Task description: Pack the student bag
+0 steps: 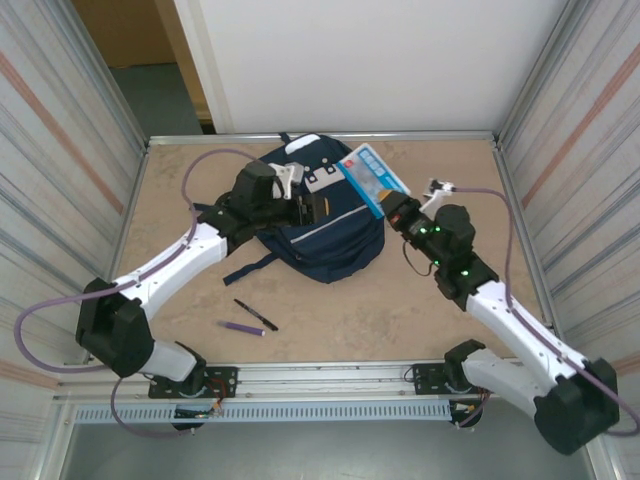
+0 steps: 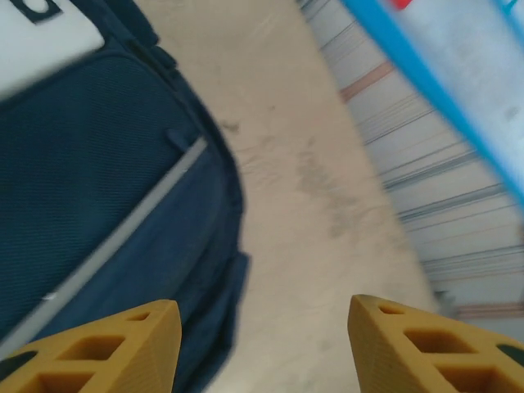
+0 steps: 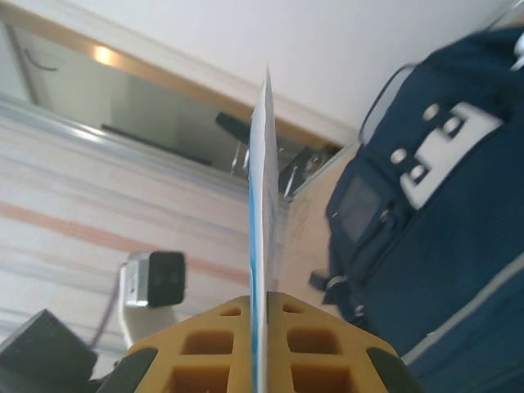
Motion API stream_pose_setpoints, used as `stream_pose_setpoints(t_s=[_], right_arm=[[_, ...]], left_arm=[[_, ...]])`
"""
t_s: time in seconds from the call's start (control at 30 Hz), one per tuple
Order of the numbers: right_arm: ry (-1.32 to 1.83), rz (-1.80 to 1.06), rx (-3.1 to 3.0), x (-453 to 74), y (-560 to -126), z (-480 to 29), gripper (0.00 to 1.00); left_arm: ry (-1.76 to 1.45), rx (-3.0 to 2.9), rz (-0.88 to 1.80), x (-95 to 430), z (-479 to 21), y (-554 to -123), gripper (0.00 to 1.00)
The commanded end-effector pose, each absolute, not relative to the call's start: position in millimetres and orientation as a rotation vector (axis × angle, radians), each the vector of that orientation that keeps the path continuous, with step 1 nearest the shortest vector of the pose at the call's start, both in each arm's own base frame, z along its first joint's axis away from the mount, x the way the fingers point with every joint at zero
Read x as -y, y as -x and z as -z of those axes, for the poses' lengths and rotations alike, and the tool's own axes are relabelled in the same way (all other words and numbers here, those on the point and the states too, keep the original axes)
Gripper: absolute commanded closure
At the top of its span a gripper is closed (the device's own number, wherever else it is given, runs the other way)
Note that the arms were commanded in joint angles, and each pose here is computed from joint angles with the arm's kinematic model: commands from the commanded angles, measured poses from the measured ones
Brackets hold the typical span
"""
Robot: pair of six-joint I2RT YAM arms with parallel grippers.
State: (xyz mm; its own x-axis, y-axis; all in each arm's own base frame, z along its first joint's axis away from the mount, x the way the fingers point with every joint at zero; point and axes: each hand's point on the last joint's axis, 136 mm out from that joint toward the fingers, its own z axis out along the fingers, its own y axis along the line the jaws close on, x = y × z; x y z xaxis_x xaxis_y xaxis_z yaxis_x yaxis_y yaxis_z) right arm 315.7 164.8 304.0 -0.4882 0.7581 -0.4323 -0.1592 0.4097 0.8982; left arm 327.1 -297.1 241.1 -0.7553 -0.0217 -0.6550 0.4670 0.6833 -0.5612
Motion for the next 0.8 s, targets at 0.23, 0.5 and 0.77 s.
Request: stream_pose_setpoints(t_s=[0.23,0.5,0.77], right_arm=[[-0.626,-0.990,-1.803,-91,-304,-291,1.00],[-0.688,-1.006,-1.790,-86,-295,-279,1.00],[-0.709,-1.015,-1.868,-90,-283,-260,1.00]], left_arm=[[-1.150,-2.253,-0.098,288,-141,-343,0.39],[-1.288,-2.333,-0.120,305,-89,-355,0.40],[-1.036,-2.291,-0.136,295,-135,-378,1.00]])
